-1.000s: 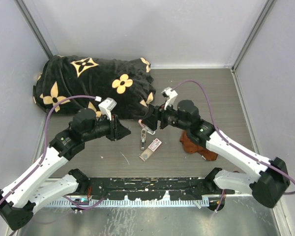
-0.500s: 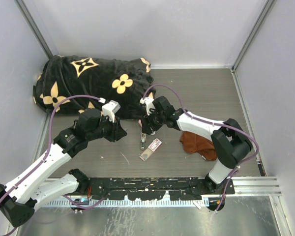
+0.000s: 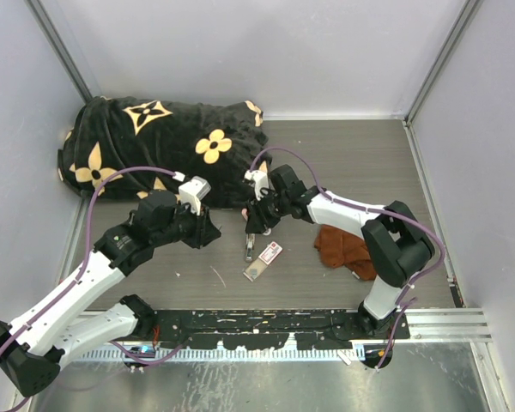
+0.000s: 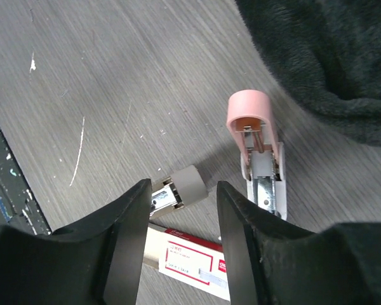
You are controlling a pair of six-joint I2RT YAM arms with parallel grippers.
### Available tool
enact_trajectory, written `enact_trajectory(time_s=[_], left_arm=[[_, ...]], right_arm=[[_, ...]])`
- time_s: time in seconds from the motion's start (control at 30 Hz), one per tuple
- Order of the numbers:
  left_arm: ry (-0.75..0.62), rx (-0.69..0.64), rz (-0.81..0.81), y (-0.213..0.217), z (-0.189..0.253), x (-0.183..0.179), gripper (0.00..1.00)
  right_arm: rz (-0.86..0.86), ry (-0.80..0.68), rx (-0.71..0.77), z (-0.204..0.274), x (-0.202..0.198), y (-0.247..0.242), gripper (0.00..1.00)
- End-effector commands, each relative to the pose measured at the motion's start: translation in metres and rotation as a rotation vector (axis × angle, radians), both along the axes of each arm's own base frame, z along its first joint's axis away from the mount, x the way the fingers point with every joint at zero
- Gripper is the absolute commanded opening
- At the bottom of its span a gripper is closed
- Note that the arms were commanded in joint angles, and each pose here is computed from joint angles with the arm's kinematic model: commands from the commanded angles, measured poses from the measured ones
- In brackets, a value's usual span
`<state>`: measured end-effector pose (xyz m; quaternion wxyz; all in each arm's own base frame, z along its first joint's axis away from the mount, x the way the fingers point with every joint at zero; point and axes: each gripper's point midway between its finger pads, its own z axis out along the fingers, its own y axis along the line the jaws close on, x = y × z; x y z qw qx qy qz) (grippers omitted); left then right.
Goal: Load the staples into the stapler
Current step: Adjust the stapler at the center of the board.
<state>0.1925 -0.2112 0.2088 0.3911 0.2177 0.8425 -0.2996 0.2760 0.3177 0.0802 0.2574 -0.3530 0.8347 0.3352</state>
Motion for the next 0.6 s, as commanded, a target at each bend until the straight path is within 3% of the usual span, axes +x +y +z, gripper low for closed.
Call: enact_trajectory(time_s=[0.0, 0.17, 0.4, 0.57], left_arm=[[-0.062, -0.035, -0.006, -0.004, 0.015, 0.006, 0.21], [-0.06, -0.036, -0.007, -0.005, 0.014, 0.006, 0.21], [-0.034, -0.051, 0.004, -0.008, 0.007, 0.007, 0.2], [-0.021, -0.115, 0.026, -0.018, -0.007, 0.013, 0.19]], right_arm=[[0.059, -0.03, 0.089, 0.023, 0.005, 0.017, 0.53], [0.057, -0.021, 0.075, 0.017, 0.005, 0.018, 0.48], [0.016, -0.031, 0.048, 0.014, 0.004, 0.013, 0.29], [-0.111, -0.052, 0.051, 0.019, 0.004, 0.0, 0.19]])
